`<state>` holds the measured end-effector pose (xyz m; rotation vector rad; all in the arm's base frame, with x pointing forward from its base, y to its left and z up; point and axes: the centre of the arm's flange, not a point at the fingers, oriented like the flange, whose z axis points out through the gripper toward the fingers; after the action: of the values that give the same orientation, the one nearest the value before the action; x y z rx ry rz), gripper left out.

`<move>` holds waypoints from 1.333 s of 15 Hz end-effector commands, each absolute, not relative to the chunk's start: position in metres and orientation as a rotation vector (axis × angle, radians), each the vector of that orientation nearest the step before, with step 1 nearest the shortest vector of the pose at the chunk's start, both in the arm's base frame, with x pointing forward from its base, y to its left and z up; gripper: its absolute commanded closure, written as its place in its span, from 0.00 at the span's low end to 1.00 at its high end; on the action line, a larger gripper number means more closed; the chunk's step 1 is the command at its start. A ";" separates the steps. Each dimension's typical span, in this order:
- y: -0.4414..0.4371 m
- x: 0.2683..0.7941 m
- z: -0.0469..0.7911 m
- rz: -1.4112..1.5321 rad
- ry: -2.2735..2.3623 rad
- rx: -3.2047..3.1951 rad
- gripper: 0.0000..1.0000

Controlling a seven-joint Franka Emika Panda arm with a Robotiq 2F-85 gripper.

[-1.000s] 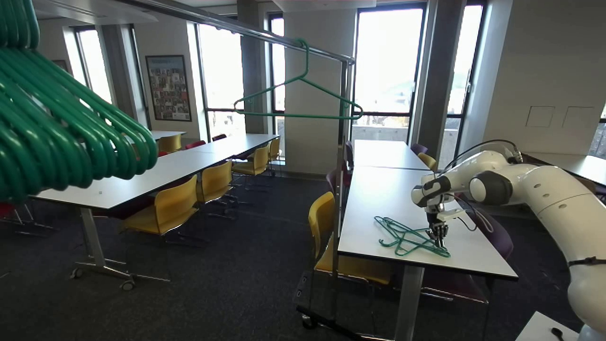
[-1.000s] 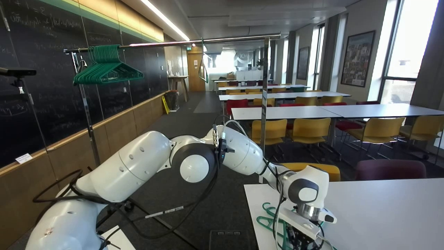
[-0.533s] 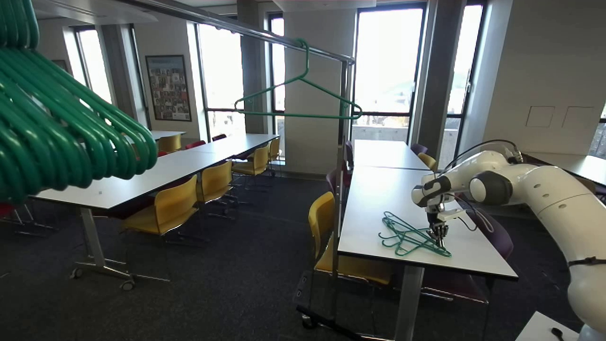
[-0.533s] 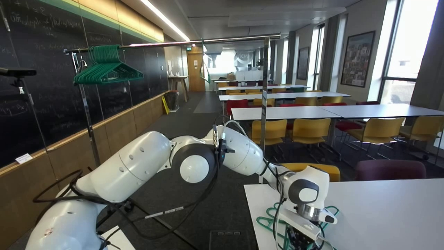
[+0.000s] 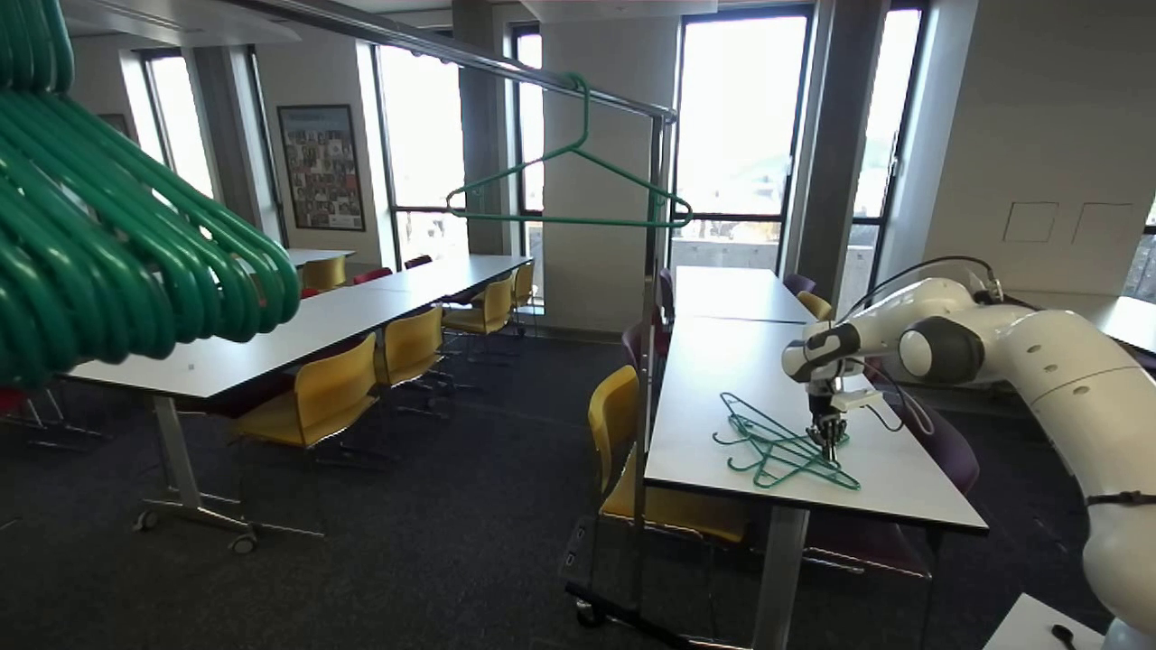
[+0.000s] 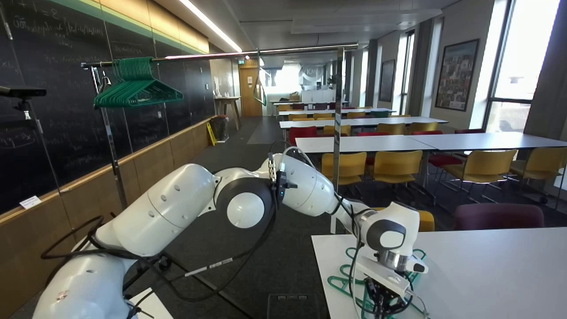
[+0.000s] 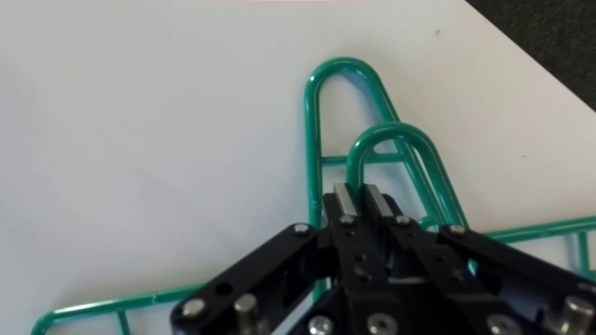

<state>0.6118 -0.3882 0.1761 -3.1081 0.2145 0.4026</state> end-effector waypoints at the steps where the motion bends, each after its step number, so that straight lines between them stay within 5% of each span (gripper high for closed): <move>1: -0.368 0.596 0.233 0.281 0.112 -3.026 0.97; 20: -0.250 0.590 0.380 0.143 -0.410 -2.441 0.97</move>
<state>0.5936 -0.2728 0.3499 -2.4104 -0.3618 0.1938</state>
